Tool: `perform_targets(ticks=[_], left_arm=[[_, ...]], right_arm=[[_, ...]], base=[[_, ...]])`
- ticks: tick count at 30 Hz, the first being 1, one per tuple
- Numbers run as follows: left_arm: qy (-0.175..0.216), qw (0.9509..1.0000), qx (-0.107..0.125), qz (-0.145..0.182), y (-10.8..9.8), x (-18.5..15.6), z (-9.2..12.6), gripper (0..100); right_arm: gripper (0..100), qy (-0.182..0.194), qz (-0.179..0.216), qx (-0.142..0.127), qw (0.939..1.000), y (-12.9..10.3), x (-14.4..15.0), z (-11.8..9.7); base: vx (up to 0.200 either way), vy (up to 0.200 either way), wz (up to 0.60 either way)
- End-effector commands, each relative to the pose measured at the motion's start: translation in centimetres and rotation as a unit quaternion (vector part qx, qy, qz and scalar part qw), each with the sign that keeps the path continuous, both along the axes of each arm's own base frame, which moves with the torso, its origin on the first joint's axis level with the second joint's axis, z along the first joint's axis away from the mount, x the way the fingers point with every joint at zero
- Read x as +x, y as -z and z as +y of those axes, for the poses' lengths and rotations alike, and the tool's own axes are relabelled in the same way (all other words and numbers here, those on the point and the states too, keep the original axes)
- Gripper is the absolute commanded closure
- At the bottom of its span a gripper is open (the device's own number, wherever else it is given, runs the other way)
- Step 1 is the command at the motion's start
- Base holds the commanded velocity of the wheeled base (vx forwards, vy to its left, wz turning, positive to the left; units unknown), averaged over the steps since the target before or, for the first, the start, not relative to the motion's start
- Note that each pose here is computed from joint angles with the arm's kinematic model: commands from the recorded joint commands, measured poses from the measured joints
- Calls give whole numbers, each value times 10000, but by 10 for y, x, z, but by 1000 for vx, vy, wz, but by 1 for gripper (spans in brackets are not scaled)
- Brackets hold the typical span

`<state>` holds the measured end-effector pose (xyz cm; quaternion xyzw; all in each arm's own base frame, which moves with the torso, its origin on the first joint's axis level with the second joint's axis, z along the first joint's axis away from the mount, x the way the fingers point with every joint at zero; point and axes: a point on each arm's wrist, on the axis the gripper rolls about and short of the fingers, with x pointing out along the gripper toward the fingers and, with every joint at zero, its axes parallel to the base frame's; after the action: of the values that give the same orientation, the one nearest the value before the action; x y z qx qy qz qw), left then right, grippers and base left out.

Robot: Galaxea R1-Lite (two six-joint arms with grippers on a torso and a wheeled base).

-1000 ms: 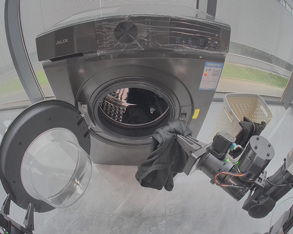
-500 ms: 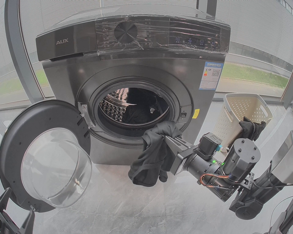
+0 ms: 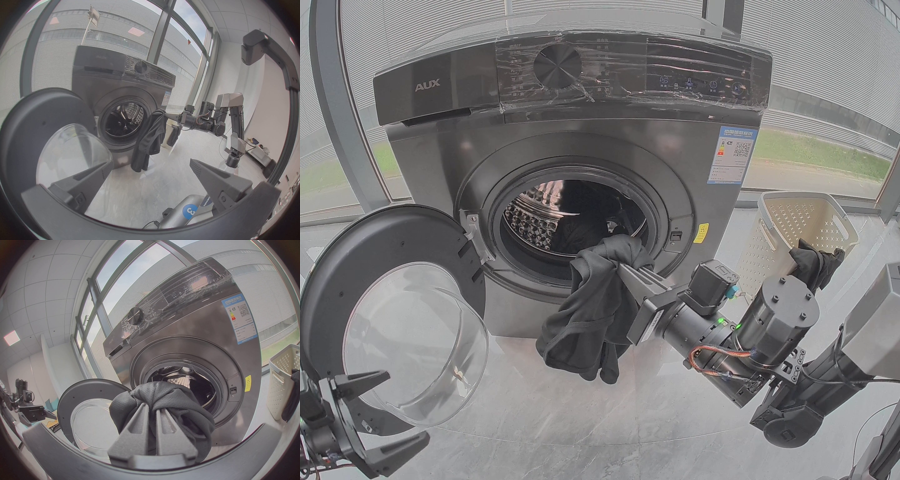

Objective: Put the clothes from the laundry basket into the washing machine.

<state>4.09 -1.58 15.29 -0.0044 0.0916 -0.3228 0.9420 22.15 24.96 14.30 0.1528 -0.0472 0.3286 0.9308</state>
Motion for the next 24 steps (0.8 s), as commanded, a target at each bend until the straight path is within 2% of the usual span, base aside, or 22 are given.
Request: perform_targets(ticks=[1, 4, 7, 16, 21, 24], left_arm=[[844, 9930, 103, 820, 7, 76, -25, 0], [836, 9934, 121, 776, 8, 92, -31, 0], [587, 9944, 161, 869, 14, 120, -45, 0], [395, 9942, 280, 956, 25, 162, -77, 0], [425, 9938, 191, 1010, 33, 181, -88, 0], [520, 9927, 213, 1072, 39, 186, -95, 0]], right_arm=[[100, -4, -36, 101, 9999, -1, 5, 6], [100, 4, -36, 101, 9999, -1, 6, 5], [100, 42, -22, 92, 9999, -1, 7, 5], [100, 50, 4, 64, 10000, 2, 9, 7], [100, 57, -50, 129, 9999, -1, 10, 8], [100, 57, -50, 129, 9999, -1, 10, 8]], base=[[0, 0, 0], [0, 0, 0], [0, 0, 0], [0, 0, 0], [0, 0, 0], [0, 0, 0]])
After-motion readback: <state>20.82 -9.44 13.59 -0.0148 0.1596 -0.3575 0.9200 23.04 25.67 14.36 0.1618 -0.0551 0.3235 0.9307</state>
